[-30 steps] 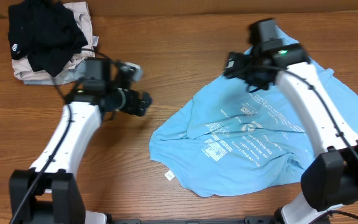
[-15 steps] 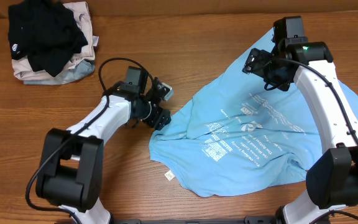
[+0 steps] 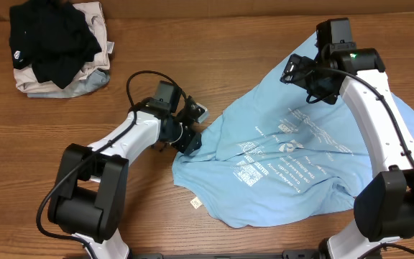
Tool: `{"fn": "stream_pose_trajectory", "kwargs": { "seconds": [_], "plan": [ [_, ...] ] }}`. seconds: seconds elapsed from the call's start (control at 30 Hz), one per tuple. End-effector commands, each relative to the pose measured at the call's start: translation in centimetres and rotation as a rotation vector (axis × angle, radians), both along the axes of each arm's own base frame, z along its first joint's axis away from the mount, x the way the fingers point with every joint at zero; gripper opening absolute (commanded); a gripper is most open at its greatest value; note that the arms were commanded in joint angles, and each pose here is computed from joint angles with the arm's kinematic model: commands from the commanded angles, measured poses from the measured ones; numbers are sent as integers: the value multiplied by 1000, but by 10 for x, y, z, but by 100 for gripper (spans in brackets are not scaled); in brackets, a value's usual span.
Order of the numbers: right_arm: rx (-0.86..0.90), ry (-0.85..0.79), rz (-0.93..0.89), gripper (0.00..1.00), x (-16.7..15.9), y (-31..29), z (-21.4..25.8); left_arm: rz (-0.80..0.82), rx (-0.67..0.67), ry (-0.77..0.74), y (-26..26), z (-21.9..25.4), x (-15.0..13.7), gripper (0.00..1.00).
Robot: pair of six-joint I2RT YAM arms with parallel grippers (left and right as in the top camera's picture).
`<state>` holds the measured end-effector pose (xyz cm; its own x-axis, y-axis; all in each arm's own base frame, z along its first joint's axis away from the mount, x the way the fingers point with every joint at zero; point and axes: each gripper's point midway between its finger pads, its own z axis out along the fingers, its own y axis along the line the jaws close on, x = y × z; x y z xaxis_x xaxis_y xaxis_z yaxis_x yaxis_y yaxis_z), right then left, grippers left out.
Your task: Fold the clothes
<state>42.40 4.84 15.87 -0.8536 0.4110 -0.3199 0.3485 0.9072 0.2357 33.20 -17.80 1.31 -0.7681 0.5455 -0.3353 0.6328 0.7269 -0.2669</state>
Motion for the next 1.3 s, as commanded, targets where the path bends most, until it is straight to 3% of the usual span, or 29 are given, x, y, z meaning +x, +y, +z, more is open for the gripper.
{"fn": "stream_pose_trajectory", "kwargs": {
  "seconds": [0.0, 0.1, 0.27, 0.4, 0.47, 0.53, 0.6, 0.7, 0.9, 1.27],
  "plan": [
    [-15, -31, -7, 97, 5, -4, 9, 0, 68, -15, 4, -7, 4, 49],
    [-21, -31, -9, 97, 5, -5, 9, 21, 117, -16, 12, -12, 6, 45],
    [-44, -22, -19, 97, 3, -9, 8, 46, 104, 6, 9, -14, 4, 31],
    [-69, -13, -29, 98, 1, -14, 7, 74, 91, 21, 5, -14, 2, 26],
    [-80, -7, -34, 98, -1, -16, 6, 68, 78, 27, 2, -13, 1, 18],
    [-84, -5, -34, 98, -1, -16, 6, 65, 72, 27, 0, -13, 0, 4],
    [-87, -6, -36, 98, -1, -17, 6, 82, 80, 3, 2, -12, 7, 4],
    [-97, -8, -41, 98, -1, -19, 6, 280, 124, -113, 29, -6, 50, 4],
    [-150, -3, -65, 98, -1, -30, 1, 545, 62, -375, 92, 33, 136, 4],
    [-168, 24, -192, 98, -6, -82, -36, 765, -7, -822, 179, 135, 222, 4]
  ]
}}
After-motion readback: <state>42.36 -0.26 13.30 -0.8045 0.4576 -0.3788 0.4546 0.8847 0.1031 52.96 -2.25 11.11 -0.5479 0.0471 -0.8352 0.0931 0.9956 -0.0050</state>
